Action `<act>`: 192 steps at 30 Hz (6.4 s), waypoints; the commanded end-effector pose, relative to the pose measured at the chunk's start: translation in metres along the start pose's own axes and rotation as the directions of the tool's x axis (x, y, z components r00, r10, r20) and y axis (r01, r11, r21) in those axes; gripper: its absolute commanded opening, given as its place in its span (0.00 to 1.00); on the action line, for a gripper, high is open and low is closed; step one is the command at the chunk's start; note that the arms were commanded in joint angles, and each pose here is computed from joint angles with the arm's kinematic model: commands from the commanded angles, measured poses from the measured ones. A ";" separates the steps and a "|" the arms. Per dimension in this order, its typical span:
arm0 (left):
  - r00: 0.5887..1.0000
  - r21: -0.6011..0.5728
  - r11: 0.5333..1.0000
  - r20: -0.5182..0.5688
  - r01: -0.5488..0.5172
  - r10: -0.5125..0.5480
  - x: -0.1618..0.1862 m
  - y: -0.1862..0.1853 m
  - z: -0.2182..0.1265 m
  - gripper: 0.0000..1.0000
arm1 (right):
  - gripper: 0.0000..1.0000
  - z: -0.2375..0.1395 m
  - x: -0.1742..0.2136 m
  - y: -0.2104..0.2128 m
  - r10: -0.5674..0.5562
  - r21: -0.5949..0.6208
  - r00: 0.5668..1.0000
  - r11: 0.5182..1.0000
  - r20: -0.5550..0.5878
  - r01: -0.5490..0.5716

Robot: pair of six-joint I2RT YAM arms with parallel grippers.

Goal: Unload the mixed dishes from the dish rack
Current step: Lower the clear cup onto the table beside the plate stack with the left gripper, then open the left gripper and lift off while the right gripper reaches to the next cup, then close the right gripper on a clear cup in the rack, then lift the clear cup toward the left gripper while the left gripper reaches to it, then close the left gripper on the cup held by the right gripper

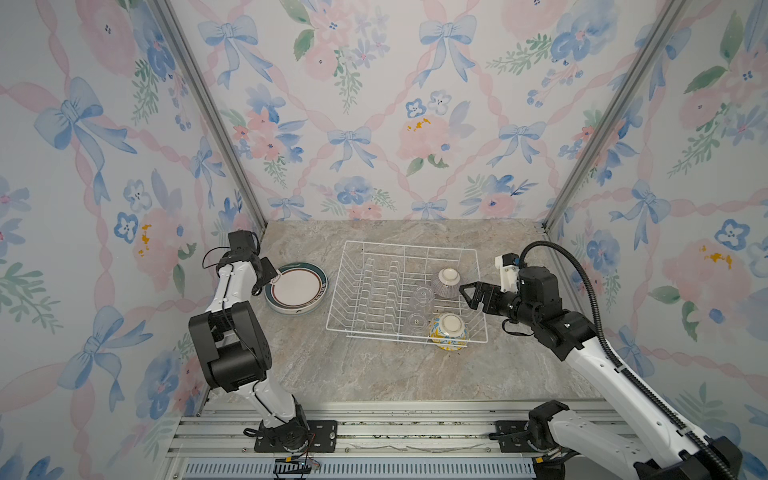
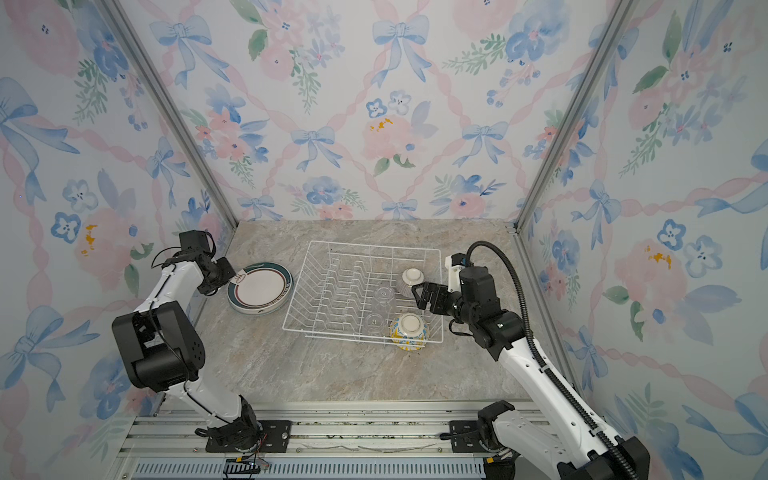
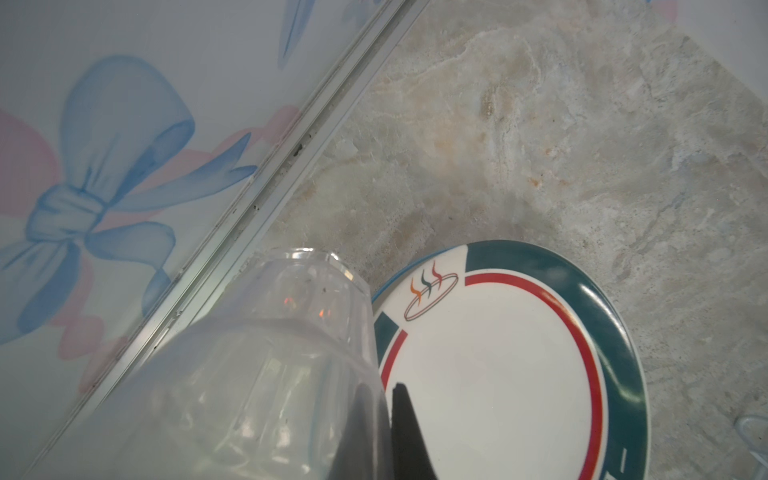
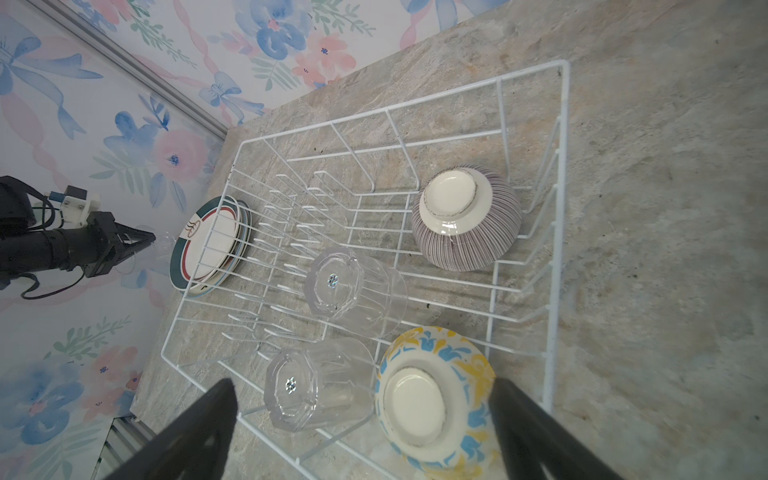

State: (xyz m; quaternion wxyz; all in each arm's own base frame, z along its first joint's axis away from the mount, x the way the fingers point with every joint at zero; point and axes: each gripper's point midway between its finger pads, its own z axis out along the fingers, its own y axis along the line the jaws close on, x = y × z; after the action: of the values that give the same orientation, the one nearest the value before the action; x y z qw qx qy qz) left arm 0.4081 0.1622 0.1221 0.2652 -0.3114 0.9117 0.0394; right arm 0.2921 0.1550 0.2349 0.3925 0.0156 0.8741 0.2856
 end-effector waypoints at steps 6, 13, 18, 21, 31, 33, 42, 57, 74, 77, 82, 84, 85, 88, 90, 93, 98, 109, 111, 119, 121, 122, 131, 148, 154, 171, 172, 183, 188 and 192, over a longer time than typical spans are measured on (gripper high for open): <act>0.999 -0.008 0.999 -0.003 -0.040 0.040 -0.004 -0.004 0.005 0.00 | 0.97 0.000 0.006 -0.012 -0.008 0.031 1.000 0.999 -0.020 0.008; 0.998 -0.062 0.996 -0.024 -0.060 0.059 -0.006 0.007 0.013 0.00 | 0.97 0.003 0.008 -0.013 -0.006 0.032 1.000 0.999 -0.026 0.007; 0.997 -0.080 0.995 -0.043 -0.067 0.064 -0.005 0.009 0.024 0.00 | 0.97 0.001 0.010 -0.016 -0.018 0.041 0.999 0.999 -0.029 0.019; 0.996 -0.072 0.995 -0.058 -0.067 0.063 -0.006 0.006 0.029 0.00 | 0.97 0.001 0.011 -0.019 -0.021 0.053 0.999 0.998 -0.030 0.022; 0.989 -0.086 0.993 -0.128 -0.084 0.073 0.010 0.010 0.039 0.41 | 0.97 0.002 0.014 -0.028 -0.037 0.087 0.998 0.995 -0.046 0.041; 0.990 -0.079 0.994 -0.125 -0.082 0.071 0.011 0.008 0.036 0.55 | 0.97 0.003 0.015 -0.028 -0.037 0.087 0.998 0.995 -0.051 0.042; 0.996 -0.058 0.994 -0.001 -0.094 0.094 -0.012 -0.007 -0.013 0.98 | 0.97 0.013 0.018 -0.028 -0.036 0.081 0.996 0.996 -0.081 0.042; 0.955 0.200 0.958 0.253 -0.205 0.152 -0.008 -0.080 -0.146 0.98 | 0.97 0.044 0.041 0.001 -0.107 0.069 0.979 0.990 -0.175 0.121; 0.979 0.606 0.781 0.201 -0.151 0.033 0.140 -0.099 -0.184 0.98 | 0.97 0.082 0.042 0.030 -0.196 0.080 0.942 0.971 -0.272 0.226; 0.985 0.671 0.735 0.171 -0.102 -0.020 0.161 -0.098 -0.178 0.98 | 0.97 0.092 0.039 0.028 -0.177 0.098 0.950 0.973 -0.256 0.208; 0.980 0.778 0.626 0.162 -0.054 -0.117 0.175 -0.101 -0.193 0.98 | 0.97 0.116 0.039 0.035 -0.148 0.104 0.953 0.978 -0.263 0.180; 0.973 0.784 0.617 0.186 -0.062 -0.139 0.173 -0.099 -0.200 0.98 | 0.97 0.124 0.040 0.037 -0.148 0.111 0.949 0.976 -0.280 0.185; 0.969 0.785 0.616 0.199 -0.067 -0.148 0.173 -0.097 -0.202 0.98 | 0.97 0.128 0.041 0.039 -0.155 0.113 0.945 0.974 -0.289 0.194; 0.960 0.793 0.603 0.228 -0.088 -0.161 0.172 -0.094 -0.211 0.98 | 0.97 0.137 0.042 0.042 -0.176 0.133 0.935 0.965 -0.308 0.225; 0.960 0.803 0.590 0.224 -0.085 -0.168 0.174 -0.094 -0.214 0.98 | 0.97 0.138 0.039 0.045 -0.188 0.142 0.933 0.960 -0.306 0.240; 0.961 0.812 0.577 0.222 -0.089 -0.164 0.175 -0.095 -0.217 0.98 | 0.99 0.149 0.047 0.043 -0.194 0.162 0.919 0.952 -0.342 0.261; 0.963 0.819 0.568 0.211 -0.080 -0.169 0.175 -0.096 -0.219 0.98 | 0.99 0.149 0.052 0.043 -0.258 0.207 0.887 0.912 -0.383 0.355; 0.963 0.810 0.582 0.206 -0.067 -0.175 0.176 -0.095 -0.214 0.98 | 0.85 0.161 0.070 0.041 -0.304 0.221 0.824 0.866 -0.478 0.448; 0.964 0.807 0.587 0.205 -0.068 -0.171 0.176 -0.095 -0.212 0.98 | 0.85 0.163 0.072 0.039 -0.306 0.226 0.817 0.860 -0.489 0.457; 0.968 0.795 0.603 0.198 -0.068 -0.153 0.178 -0.096 -0.204 0.98 | 0.84 0.175 0.073 0.036 -0.311 0.237 0.806 0.848 -0.504 0.475; 0.970 0.791 0.608 0.194 -0.066 -0.147 0.178 -0.096 -0.201 0.98 | 0.82 0.178 0.072 0.036 -0.310 0.238 0.806 0.847 -0.504 0.475; 0.971 0.789 0.611 0.191 -0.064 -0.144 0.179 -0.096 -0.200 0.98 | 0.80 0.179 0.073 0.036 -0.311 0.238 0.804 0.846 -0.507 0.477; 0.975 0.782 0.621 0.175 -0.054 -0.135 0.181 -0.100 -0.189 0.98 | 0.63 0.175 0.062 0.042 -0.297 0.227 0.825 0.867 -0.481 0.444; 0.978 0.813 0.576 0.174 -0.077 -0.114 0.180 -0.118 -0.187 0.98 | 0.58 0.131 0.000 0.093 -0.181 0.047 0.947 0.979 -0.267 0.201; 0.984 0.822 0.561 0.167 -0.101 -0.067 0.172 -0.140 -0.188 0.98 | 0.56 0.111 -0.026 0.114 -0.084 -0.080 0.981 0.994 -0.177 0.070; 0.979 0.922 0.331 0.174 -0.199 0.105 0.185 -0.251 -0.222 0.98 | 0.53 0.095 -0.054 0.139 0.089 -0.280 0.983 0.951 -0.161 -0.131; 0.979 0.930 0.311 0.172 -0.197 0.106 0.187 -0.255 -0.225 0.98 | 0.53 0.094 -0.054 0.139 0.098 -0.288 0.982 0.947 -0.162 -0.142; 0.968 0.961 0.128 0.236 -0.246 0.090 0.194 -0.275 -0.260 0.98 | 0.52 0.088 -0.054 0.150 0.163 -0.387 0.966 0.893 -0.202 -0.232; 0.966 0.967 0.054 0.243 -0.249 0.091 0.200 -0.282 -0.269 0.96 | 0.52 0.092 -0.051 0.158 0.185 -0.428 0.954 0.862 -0.236 -0.273; 0.964 0.969 0.008 0.246 -0.248 0.104 0.205 -0.290 -0.275 0.87 | 0.52 0.096 -0.048 0.161 0.187 -0.445 0.947 0.847 -0.263 -0.291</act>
State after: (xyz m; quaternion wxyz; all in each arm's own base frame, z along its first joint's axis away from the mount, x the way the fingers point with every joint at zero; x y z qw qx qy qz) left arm 0.3221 -0.2381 0.2673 0.4403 0.0523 0.7214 -0.5319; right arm 0.3590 0.3186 0.2881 0.2527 0.0062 0.8226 0.5093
